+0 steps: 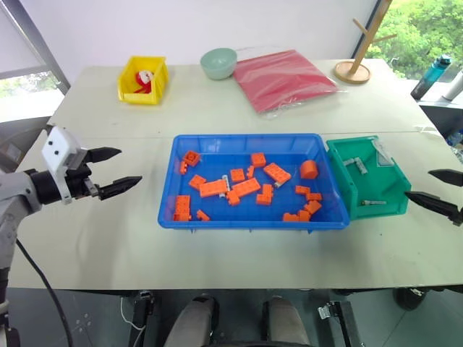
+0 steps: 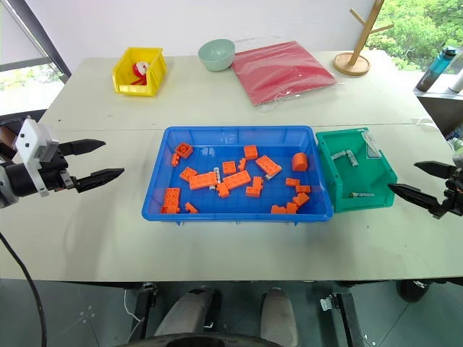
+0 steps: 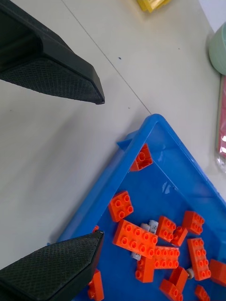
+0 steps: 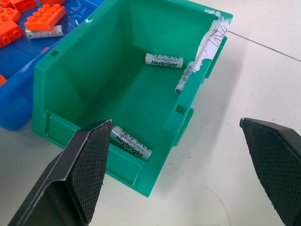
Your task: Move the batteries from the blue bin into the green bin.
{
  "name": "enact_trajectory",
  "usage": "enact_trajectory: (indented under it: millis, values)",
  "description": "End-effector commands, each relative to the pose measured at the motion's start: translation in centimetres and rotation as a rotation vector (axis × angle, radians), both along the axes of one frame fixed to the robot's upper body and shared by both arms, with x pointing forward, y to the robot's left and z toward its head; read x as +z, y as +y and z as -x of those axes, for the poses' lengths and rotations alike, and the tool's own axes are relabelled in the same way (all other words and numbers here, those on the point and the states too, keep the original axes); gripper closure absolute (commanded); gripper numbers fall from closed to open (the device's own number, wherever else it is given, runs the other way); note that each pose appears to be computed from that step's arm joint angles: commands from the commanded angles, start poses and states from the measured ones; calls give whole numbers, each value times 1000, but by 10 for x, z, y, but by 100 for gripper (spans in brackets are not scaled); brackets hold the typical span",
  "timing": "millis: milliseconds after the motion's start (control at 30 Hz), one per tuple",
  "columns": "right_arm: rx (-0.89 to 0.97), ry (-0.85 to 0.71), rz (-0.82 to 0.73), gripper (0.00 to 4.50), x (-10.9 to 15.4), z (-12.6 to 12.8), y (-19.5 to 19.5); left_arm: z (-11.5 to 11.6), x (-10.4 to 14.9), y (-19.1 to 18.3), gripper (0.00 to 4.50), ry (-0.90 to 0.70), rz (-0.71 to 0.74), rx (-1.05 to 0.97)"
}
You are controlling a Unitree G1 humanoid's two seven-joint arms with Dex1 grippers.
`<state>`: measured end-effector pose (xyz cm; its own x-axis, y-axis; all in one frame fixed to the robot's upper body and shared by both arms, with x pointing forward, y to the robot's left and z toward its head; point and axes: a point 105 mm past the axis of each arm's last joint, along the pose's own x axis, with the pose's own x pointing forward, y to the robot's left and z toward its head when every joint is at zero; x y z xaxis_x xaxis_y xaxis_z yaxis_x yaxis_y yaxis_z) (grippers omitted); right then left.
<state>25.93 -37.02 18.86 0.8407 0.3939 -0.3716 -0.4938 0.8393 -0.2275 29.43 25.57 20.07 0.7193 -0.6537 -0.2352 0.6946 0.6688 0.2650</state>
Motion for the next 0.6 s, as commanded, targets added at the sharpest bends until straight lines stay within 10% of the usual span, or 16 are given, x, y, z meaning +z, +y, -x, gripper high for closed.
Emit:
enact_trajectory:
  millis: [33,600]
  values:
    - [4,-50,9,2,11,-2,1,1,12,-2,0,-55,-15,-11]
    - [-24,-75,0,2,14,-11,-2,0,11,-5,0,-32,-3,-20]
